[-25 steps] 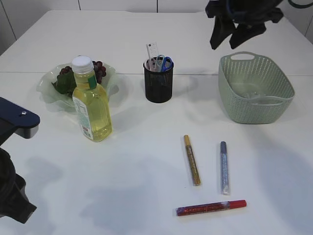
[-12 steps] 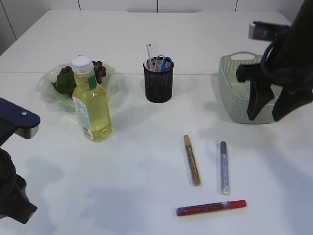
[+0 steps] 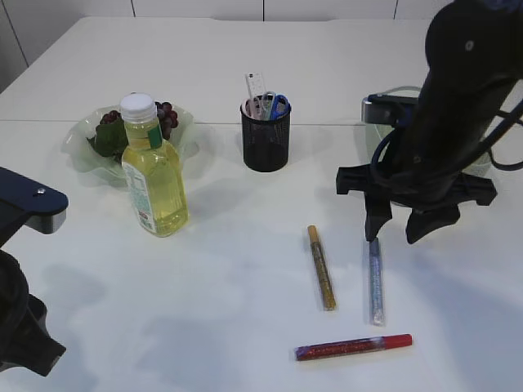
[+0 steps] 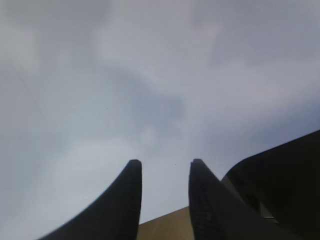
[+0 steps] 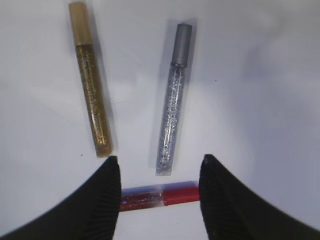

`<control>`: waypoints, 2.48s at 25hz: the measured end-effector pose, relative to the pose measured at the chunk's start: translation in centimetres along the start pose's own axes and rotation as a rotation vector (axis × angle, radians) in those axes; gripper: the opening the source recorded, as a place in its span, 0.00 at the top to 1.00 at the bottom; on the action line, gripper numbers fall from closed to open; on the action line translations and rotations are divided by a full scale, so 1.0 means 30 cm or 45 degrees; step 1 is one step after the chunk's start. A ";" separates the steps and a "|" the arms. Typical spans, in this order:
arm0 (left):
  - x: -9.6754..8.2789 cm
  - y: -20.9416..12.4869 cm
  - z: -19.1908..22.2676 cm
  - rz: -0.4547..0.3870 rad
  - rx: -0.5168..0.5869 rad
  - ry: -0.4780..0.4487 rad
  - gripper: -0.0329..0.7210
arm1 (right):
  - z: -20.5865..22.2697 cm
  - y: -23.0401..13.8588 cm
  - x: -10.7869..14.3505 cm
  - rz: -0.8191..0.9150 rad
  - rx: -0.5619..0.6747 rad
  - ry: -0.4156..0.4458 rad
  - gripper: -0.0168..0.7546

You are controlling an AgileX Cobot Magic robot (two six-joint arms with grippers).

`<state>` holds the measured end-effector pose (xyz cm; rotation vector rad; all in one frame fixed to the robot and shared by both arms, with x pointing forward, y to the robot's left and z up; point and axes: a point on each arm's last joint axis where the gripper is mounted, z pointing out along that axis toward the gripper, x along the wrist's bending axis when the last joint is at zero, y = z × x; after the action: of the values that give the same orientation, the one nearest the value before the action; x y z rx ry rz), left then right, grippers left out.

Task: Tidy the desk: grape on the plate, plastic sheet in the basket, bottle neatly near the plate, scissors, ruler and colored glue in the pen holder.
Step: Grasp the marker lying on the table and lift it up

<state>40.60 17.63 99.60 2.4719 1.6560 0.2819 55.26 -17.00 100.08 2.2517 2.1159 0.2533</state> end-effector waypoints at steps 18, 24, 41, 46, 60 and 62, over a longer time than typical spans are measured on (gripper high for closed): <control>-0.005 -0.002 0.000 -0.018 0.009 -0.020 0.64 | 0.261 0.037 0.010 0.031 0.114 -0.074 0.45; -0.007 -0.003 0.000 -0.024 0.012 -0.028 0.64 | 0.312 0.037 0.001 0.039 0.153 -0.094 0.45; -0.008 -0.003 0.000 -0.029 0.013 -0.035 0.64 | 0.335 0.045 0.004 0.039 0.129 -0.083 0.75; -0.011 0.003 0.000 -0.030 -0.011 -0.045 0.64 | 0.338 0.048 0.005 0.039 0.120 -0.079 0.76; -0.016 0.007 0.000 -0.042 -0.031 -0.068 0.64 | 0.346 0.046 0.006 0.017 0.129 -0.075 0.87; -0.016 0.007 0.000 -0.042 -0.031 -0.068 0.64 | 0.334 0.049 0.016 -0.011 0.115 -0.030 0.87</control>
<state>40.62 17.09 99.63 2.4105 1.6600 0.2281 58.21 -15.80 90.46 2.2811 2.1666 0.1322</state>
